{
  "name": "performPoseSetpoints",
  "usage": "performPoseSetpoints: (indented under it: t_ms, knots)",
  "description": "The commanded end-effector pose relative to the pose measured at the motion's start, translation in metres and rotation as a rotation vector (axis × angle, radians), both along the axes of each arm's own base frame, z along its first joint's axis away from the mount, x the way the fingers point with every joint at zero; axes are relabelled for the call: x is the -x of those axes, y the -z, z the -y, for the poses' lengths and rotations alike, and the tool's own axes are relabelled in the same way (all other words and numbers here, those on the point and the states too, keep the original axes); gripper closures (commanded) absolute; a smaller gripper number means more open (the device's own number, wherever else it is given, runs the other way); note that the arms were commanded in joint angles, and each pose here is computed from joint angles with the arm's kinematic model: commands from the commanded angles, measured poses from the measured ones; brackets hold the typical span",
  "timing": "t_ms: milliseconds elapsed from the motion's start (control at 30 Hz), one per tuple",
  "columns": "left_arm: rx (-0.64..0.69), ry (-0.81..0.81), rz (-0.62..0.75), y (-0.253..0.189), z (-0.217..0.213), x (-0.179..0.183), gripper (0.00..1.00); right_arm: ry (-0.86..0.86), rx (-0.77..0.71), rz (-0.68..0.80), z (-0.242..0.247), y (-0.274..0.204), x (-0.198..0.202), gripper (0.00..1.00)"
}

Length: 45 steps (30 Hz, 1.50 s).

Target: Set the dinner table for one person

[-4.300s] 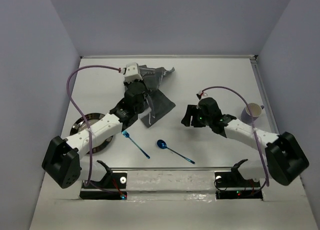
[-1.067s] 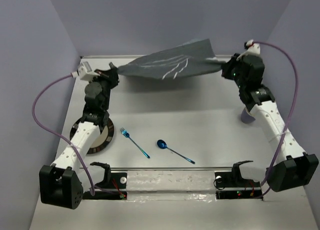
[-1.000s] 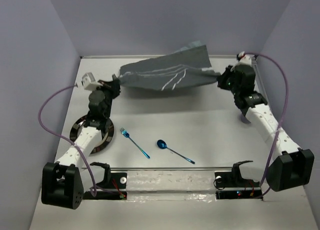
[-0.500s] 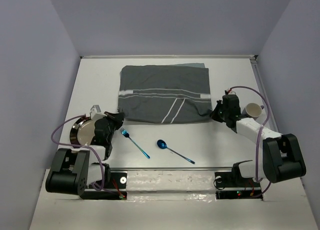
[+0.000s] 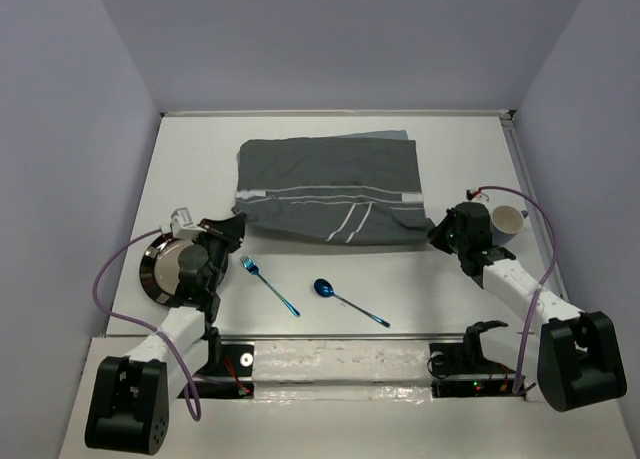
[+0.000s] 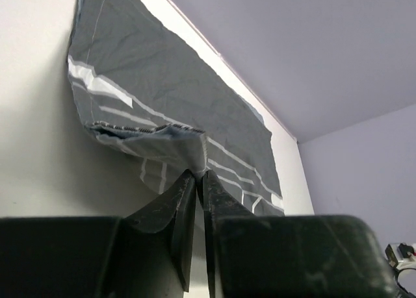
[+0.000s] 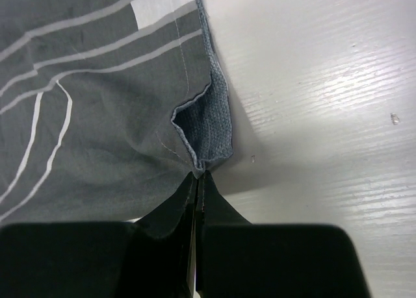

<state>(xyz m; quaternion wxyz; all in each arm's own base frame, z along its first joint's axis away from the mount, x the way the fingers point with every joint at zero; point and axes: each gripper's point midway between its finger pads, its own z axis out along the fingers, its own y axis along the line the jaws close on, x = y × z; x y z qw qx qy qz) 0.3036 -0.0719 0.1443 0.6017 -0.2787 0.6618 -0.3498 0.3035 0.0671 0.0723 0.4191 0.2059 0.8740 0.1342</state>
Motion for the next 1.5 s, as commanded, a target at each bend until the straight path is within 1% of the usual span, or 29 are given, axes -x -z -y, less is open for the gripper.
performPoseSetpoints:
  t_ms: [0, 167, 267, 300, 400, 533, 567, 600, 667, 700, 733, 767, 800, 833, 867, 900, 1033, 1067, 1100, 1133, 1167, 1200, 1233, 1267, 1300, 1333, 1400, 1467]
  knots:
    - [-0.032, -0.011, -0.107, 0.049, -0.006, 0.023, 0.75, 0.089, 0.011, 0.012, 0.014, 0.0, 0.006, 1.0]
    - [-0.032, 0.004, -0.121, 0.052, -0.003, 0.022, 0.7, 0.107, 0.016, 0.036, 0.018, -0.009, 0.006, 1.0]
    - [-0.028, 0.005, -0.126, 0.053, -0.003, 0.022, 0.65, 0.103, 0.014, 0.032, 0.017, -0.009, 0.007, 1.0]
    - [-0.028, 0.004, -0.126, 0.053, -0.003, 0.022, 0.64, 0.097, 0.012, 0.027, 0.016, -0.008, 0.007, 0.95]
    - [-0.016, 0.006, -0.106, 0.046, -0.002, 0.02, 0.63, 0.092, 0.002, 0.011, 0.014, -0.003, 0.01, 0.9]
    - [-0.004, 0.014, -0.078, 0.035, 0.0, 0.019, 0.55, 0.104, -0.002, 0.018, 0.016, -0.004, 0.014, 0.87]
    - [-0.001, 0.017, -0.077, 0.034, 0.0, 0.019, 0.52, 0.103, -0.001, 0.038, 0.017, -0.009, 0.014, 0.84]
    - [0.001, 0.023, -0.063, 0.029, 0.002, 0.018, 0.52, 0.102, 0.005, 0.04, 0.018, -0.012, 0.015, 0.8]
    - [-0.002, 0.031, -0.063, 0.027, 0.003, 0.017, 0.52, 0.099, 0.017, 0.053, 0.02, -0.02, 0.015, 0.74]
    - [-0.011, 0.043, -0.055, 0.023, 0.005, 0.016, 0.52, 0.094, 0.025, 0.073, 0.021, -0.03, 0.015, 0.64]
    - [-0.011, 0.052, -0.055, 0.023, 0.006, 0.017, 0.52, 0.094, 0.022, 0.085, 0.02, -0.036, 0.015, 0.62]
    - [-0.009, 0.059, -0.023, 0.007, 0.008, 0.011, 0.52, 0.085, 0.032, 0.097, 0.021, -0.042, 0.014, 0.57]
    - [-0.006, 0.082, -0.016, 0.003, 0.012, 0.011, 0.52, 0.082, 0.036, 0.117, 0.021, -0.05, 0.013, 0.52]
    - [-0.003, 0.096, -0.008, -0.001, 0.015, 0.01, 0.53, 0.072, 0.05, 0.138, 0.021, -0.059, 0.009, 0.42]
    - [-0.001, 0.117, 0.013, -0.011, 0.019, 0.008, 0.53, 0.058, 0.067, 0.143, 0.021, -0.064, 0.003, 0.38]
    - [-0.001, 0.119, 0.019, -0.016, 0.019, 0.007, 0.53, 0.053, 0.064, 0.143, 0.02, -0.064, 0.004, 0.37]
    - [-0.015, 0.171, 0.06, -0.04, 0.028, 0.004, 0.54, -0.014, 0.083, 0.12, 0.008, -0.062, -0.025, 0.37]
    - [-0.021, 0.177, 0.052, -0.041, 0.029, 0.005, 0.54, -0.026, 0.099, 0.079, 0.006, -0.052, -0.035, 0.37]
    - [-0.033, 0.183, 0.085, -0.055, 0.03, 0.005, 0.54, -0.023, 0.104, 0.071, 0.005, -0.05, -0.043, 0.37]
    - [-0.041, 0.182, 0.069, -0.054, 0.029, 0.005, 0.54, -0.025, 0.111, 0.059, 0.005, -0.046, -0.049, 0.38]
    - [-0.051, 0.178, 0.068, -0.056, 0.028, 0.005, 0.54, -0.03, 0.119, 0.016, 0.003, -0.031, -0.056, 0.38]
    - [-0.057, 0.174, 0.093, -0.068, 0.027, 0.006, 0.54, -0.016, 0.126, 0.034, 0.003, -0.04, -0.07, 0.38]
    - [-0.074, 0.174, 0.078, -0.067, 0.027, 0.007, 0.54, -0.003, 0.128, 0.043, 0.004, -0.041, -0.08, 0.39]
    - [-0.083, 0.174, 0.088, -0.076, 0.027, 0.006, 0.55, 0.003, 0.149, -0.003, 0.005, -0.024, -0.087, 0.41]
    - [-0.09, 0.181, 0.101, -0.083, 0.028, 0.009, 0.55, 0.022, 0.163, 0.018, 0.007, -0.033, -0.102, 0.43]
    - [-0.099, 0.19, 0.074, -0.08, 0.029, 0.01, 0.55, 0.028, 0.177, 0.007, 0.008, -0.029, -0.109, 0.44]
    - [-0.121, 0.203, 0.123, -0.104, 0.03, 0.016, 0.55, 0.039, 0.203, -0.02, 0.01, -0.02, -0.123, 0.45]
    - [-0.14, 0.2, 0.115, -0.109, 0.028, 0.019, 0.55, 0.049, 0.217, -0.039, 0.011, -0.014, -0.129, 0.46]
